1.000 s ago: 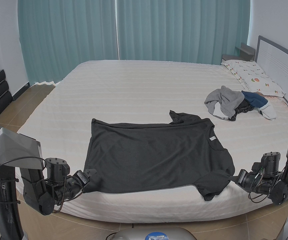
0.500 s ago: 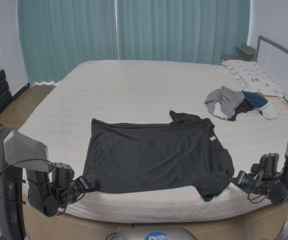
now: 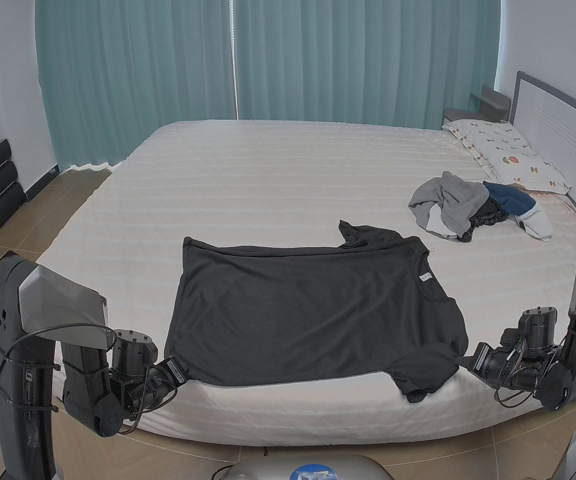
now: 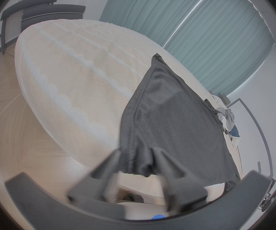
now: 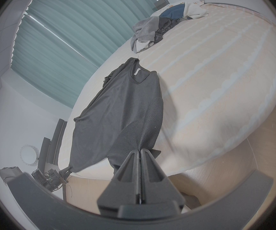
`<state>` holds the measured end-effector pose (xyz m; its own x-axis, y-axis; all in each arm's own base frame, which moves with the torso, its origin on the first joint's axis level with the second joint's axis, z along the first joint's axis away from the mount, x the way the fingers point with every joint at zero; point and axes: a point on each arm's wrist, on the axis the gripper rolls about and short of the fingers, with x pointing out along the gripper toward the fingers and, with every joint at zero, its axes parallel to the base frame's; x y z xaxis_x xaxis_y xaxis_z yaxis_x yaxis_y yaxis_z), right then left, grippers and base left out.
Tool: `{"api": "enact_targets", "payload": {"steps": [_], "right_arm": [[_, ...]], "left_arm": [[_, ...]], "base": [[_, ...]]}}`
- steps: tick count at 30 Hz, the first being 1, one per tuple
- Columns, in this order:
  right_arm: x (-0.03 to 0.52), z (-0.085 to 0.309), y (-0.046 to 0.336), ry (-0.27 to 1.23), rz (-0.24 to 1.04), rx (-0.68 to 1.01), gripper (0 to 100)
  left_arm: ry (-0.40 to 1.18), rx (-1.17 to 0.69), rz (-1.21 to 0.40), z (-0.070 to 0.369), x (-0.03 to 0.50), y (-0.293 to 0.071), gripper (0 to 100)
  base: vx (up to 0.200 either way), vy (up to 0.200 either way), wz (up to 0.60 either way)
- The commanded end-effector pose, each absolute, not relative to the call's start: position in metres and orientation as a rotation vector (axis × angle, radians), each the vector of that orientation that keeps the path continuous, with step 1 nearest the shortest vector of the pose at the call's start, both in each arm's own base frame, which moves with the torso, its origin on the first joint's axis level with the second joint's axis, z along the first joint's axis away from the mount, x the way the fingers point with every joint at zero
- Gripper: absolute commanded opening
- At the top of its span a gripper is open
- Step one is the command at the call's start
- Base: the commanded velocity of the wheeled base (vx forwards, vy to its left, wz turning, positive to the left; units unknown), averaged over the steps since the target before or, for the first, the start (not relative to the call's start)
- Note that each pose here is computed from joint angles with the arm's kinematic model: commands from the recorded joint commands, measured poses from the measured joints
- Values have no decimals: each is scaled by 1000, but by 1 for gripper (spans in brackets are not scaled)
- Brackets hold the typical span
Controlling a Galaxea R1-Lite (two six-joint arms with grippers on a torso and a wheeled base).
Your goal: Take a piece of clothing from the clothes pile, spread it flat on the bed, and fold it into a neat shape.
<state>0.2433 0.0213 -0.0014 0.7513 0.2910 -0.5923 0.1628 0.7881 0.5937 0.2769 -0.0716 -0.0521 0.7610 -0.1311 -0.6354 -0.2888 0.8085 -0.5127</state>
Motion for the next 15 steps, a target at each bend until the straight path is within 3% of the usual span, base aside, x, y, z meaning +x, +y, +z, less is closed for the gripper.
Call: {"api": "enact_targets", "payload": {"steps": [1, 15], "right_arm": [[242, -1, 22, 734, 79, 674, 0], [216, 6, 23, 764, 117, 571, 0]], "left_arm": [[704, -640, 124, -50, 273, -67, 0], [597, -702, 126, -9, 265, -55, 0]], "base": [[0, 0, 0], [0, 0, 0]]}}
